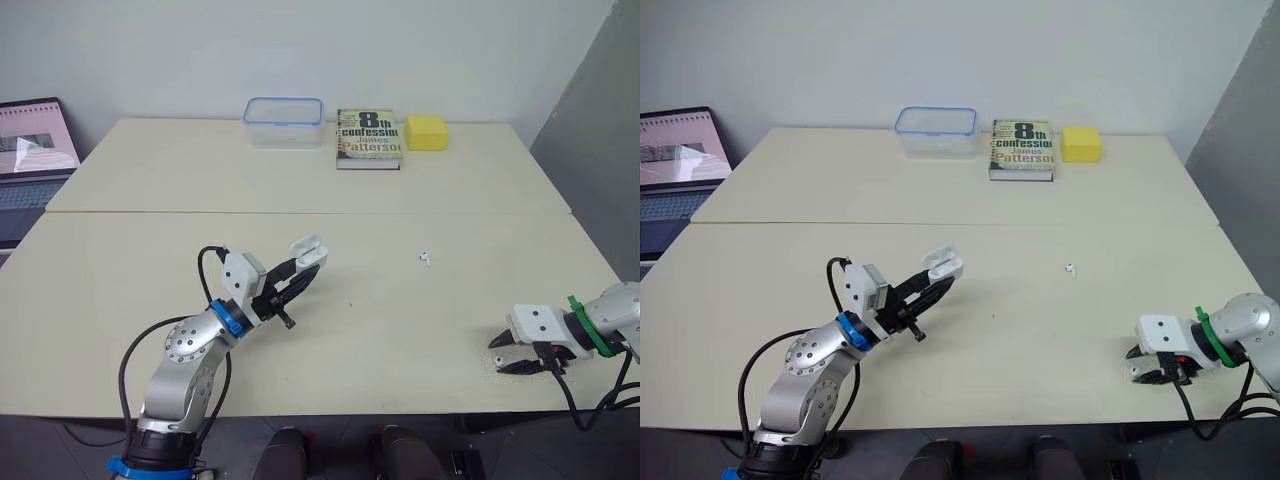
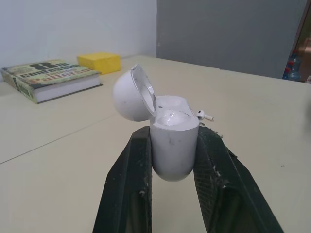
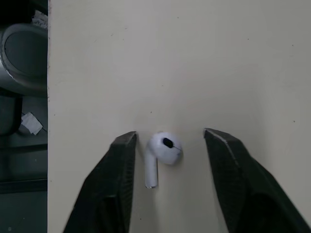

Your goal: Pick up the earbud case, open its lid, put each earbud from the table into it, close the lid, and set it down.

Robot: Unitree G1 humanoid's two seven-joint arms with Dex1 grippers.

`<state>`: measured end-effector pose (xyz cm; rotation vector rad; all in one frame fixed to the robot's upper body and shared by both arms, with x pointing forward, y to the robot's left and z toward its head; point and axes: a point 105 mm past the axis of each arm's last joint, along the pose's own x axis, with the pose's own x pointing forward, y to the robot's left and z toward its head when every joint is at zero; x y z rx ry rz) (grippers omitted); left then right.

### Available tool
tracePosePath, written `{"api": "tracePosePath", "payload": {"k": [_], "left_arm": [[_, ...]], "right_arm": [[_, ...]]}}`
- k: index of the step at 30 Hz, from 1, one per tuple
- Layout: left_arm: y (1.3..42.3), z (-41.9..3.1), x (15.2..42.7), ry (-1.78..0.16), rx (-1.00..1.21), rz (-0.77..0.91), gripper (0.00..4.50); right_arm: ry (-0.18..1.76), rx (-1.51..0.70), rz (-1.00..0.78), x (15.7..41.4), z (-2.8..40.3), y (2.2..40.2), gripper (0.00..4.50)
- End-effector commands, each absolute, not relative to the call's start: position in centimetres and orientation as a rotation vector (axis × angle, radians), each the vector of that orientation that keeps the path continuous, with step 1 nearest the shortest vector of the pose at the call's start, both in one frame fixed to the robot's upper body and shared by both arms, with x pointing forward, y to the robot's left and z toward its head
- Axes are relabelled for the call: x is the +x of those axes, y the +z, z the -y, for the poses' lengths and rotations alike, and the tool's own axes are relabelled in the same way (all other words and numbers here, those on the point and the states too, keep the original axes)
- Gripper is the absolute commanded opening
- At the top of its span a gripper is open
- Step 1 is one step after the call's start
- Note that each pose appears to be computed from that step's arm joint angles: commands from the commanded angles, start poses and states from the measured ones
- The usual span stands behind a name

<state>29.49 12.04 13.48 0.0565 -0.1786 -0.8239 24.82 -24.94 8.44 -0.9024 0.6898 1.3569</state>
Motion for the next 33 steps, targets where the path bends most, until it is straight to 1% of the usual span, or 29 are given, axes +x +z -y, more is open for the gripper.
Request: {"api": "tracePosePath", "payload": {"k": [1,2,6,9,10,13,17,19,28,32,33], "left_arm": [[14.7,-12.0,29.0,-0.825,0.068,0.224,0.79],[14.7,-12.0,29.0,-0.825,0.067,0.223,0.79],[14.6,-12.0,28.9,-0.820,0.060,0.214,0.79],[14.4,-11.9,28.8,-0.823,0.053,0.205,0.79],[14.3,-11.8,28.7,-0.824,0.051,0.202,0.79],[14.0,-11.5,28.6,-0.826,0.043,0.193,0.79],[13.8,-11.2,28.3,-0.830,0.033,0.185,0.79],[13.7,-11.1,28.3,-0.831,0.030,0.182,0.79],[13.4,-11.2,28.1,-0.826,0.029,0.173,0.79],[13.6,-11.2,28.1,-0.823,0.033,0.176,0.79],[13.6,-11.3,28.1,-0.822,0.034,0.176,0.79]], "right_arm": [[1.318,-0.938,-0.649,25.1,25.2,9.3,2.80],[1.316,-0.938,-0.638,25.1,25.1,9.7,2.80],[1.278,-0.942,-0.599,24.6,24.9,13.5,2.80],[1.228,-0.934,-0.649,23.8,24.5,14.5,2.80],[1.164,-0.985,-0.697,23.8,24.8,14.3,2.80],[1.054,-0.974,-0.777,23.5,24.4,13.8,2.80],[1.014,-0.926,-0.834,23.0,23.6,12.3,2.80],[0.991,-0.944,-0.846,23.3,23.7,11.6,2.80],[0.978,-0.925,-0.881,23.9,23.8,9.7,2.80],[0.986,-0.922,-0.898,23.7,23.8,9.1,2.80],[0.985,-0.927,-0.904,23.7,23.9,9.1,2.62]]}}
